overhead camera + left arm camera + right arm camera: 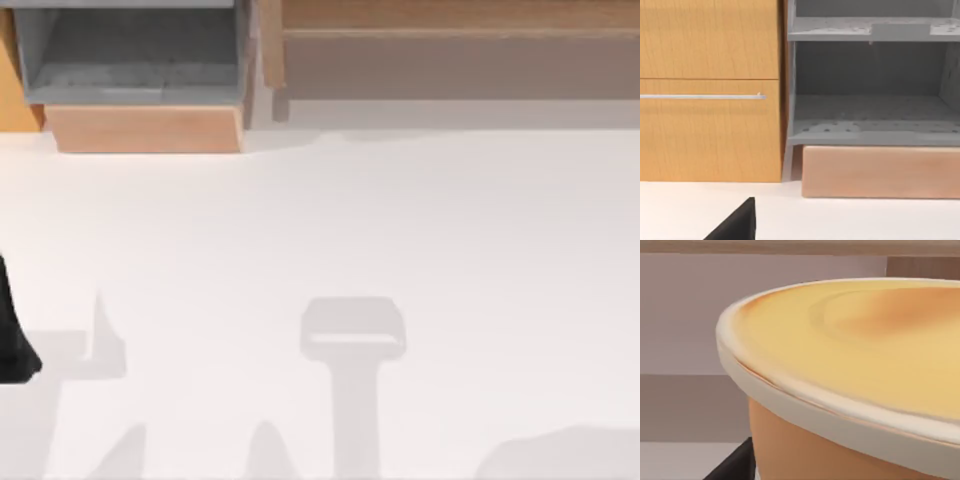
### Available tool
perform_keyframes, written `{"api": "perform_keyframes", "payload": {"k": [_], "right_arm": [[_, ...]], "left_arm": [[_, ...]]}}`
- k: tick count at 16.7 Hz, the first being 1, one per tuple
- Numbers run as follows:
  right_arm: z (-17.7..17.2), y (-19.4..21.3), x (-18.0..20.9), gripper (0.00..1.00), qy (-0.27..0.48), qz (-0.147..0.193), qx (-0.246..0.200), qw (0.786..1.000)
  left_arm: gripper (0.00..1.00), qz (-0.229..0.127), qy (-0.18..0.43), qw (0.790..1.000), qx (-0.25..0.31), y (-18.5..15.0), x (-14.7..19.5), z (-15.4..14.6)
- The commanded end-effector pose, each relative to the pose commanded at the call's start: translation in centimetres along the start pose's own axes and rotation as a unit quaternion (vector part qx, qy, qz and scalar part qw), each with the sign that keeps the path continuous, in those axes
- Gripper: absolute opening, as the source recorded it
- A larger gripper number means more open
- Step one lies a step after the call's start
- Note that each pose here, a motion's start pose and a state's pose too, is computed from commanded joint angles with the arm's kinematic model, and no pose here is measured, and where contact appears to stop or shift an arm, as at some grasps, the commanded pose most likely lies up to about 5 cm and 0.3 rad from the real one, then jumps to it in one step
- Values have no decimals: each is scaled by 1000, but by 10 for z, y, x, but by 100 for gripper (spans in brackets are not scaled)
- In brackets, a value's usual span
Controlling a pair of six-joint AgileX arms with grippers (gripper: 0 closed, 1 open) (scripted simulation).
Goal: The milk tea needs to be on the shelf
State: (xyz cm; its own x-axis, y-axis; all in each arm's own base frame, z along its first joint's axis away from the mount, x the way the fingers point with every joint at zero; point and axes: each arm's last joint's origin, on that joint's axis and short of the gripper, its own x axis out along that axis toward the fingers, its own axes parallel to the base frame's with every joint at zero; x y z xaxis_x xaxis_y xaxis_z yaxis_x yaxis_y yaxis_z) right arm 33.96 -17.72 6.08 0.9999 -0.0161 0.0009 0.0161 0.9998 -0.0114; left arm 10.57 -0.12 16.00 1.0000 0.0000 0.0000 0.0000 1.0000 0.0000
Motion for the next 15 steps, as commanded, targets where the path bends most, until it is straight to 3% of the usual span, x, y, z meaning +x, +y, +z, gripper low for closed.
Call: {"api": "perform_keyframes", "payload": {"k": [2, 15], "right_arm": [[0, 0, 0, 100, 0, 0, 0, 1000], [0, 0, 0, 2, 0, 0, 0, 1000]], "left_arm": [[100, 0, 0, 1000, 0, 0, 0, 0], [100, 0, 0, 1000, 0, 0, 0, 0]]}}
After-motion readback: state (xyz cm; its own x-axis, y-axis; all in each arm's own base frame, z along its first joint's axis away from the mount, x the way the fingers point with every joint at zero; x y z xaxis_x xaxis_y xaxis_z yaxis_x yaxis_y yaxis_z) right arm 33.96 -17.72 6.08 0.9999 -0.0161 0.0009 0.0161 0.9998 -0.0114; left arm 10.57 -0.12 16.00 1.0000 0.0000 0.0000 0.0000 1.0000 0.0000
